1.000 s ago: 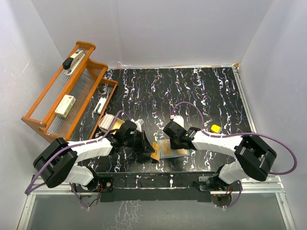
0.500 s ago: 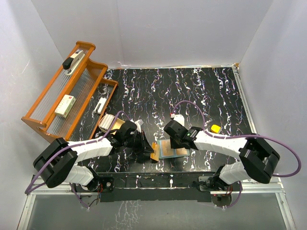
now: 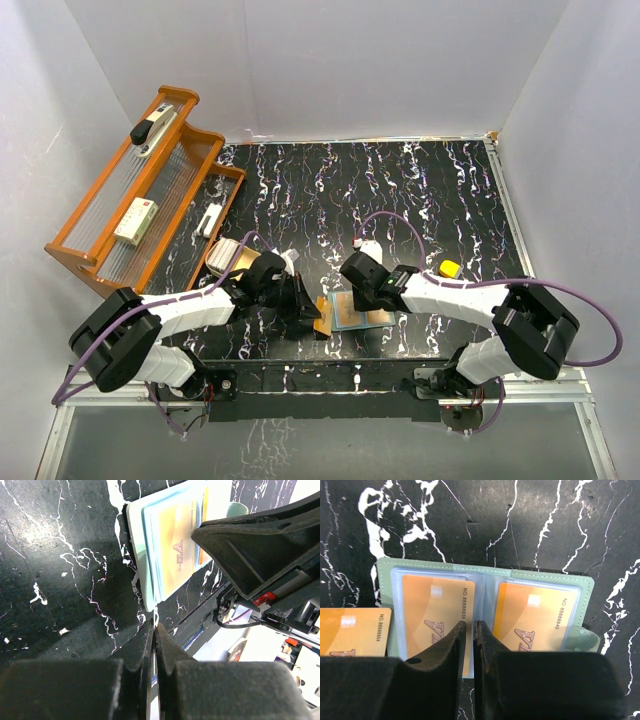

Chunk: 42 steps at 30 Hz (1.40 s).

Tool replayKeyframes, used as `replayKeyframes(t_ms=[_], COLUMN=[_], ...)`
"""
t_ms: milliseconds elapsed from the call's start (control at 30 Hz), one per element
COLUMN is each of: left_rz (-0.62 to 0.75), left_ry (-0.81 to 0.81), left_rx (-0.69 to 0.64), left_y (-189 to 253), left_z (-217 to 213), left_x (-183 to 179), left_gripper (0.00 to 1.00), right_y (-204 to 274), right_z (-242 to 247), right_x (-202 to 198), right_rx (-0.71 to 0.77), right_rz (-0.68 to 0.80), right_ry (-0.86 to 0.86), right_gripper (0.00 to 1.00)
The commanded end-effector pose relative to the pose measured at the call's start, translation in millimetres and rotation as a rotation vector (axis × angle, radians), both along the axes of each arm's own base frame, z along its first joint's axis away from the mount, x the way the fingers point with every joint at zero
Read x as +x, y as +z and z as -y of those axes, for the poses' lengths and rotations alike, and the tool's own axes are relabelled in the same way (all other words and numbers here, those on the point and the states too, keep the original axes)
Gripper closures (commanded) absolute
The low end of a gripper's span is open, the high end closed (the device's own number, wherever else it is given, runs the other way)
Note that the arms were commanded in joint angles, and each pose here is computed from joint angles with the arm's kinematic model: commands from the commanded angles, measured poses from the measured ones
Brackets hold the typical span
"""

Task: Put the credit cards into the card holder
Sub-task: Insert the credit card into the card holder.

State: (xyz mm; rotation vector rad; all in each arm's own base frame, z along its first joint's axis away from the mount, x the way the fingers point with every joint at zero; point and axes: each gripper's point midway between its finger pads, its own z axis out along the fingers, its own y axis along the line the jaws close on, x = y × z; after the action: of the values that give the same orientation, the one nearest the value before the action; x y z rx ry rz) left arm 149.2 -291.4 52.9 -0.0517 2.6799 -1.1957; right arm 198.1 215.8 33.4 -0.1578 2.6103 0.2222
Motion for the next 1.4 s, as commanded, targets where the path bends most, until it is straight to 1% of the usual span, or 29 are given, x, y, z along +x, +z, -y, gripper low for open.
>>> replayKeyframes(t_ms=[0,267,1000,1200,1367], left_rz=[0.04,0.039,0.037,-0.003,0.011], left_ry=[-0.01,-0.015,-0.009,0.001,0.034], left_rx=[-0.033,-0.036,-0.063,-0.022,0.005], left_y=[16,16,14,4,7], left_z=[9,11,15,13,6], left_x=[6,6,6,3,5], left_gripper=[1.0,1.0,1.0,1.0,1.0], right_y=[-4,-9,-8,-8,-8], right_z=[-3,2,2,2,1], right_x=[6,3,3,2,3], right_rx=[0.021,0.011,0.017,0.019,0.018], right_rz=[0.019,0.015,0.017,0.015,0.018], right_ry=[-0.014,-0.02,-0.02,-0.022,-0.02], right_gripper=[0.9,0.92,0.92,0.92,0.92])
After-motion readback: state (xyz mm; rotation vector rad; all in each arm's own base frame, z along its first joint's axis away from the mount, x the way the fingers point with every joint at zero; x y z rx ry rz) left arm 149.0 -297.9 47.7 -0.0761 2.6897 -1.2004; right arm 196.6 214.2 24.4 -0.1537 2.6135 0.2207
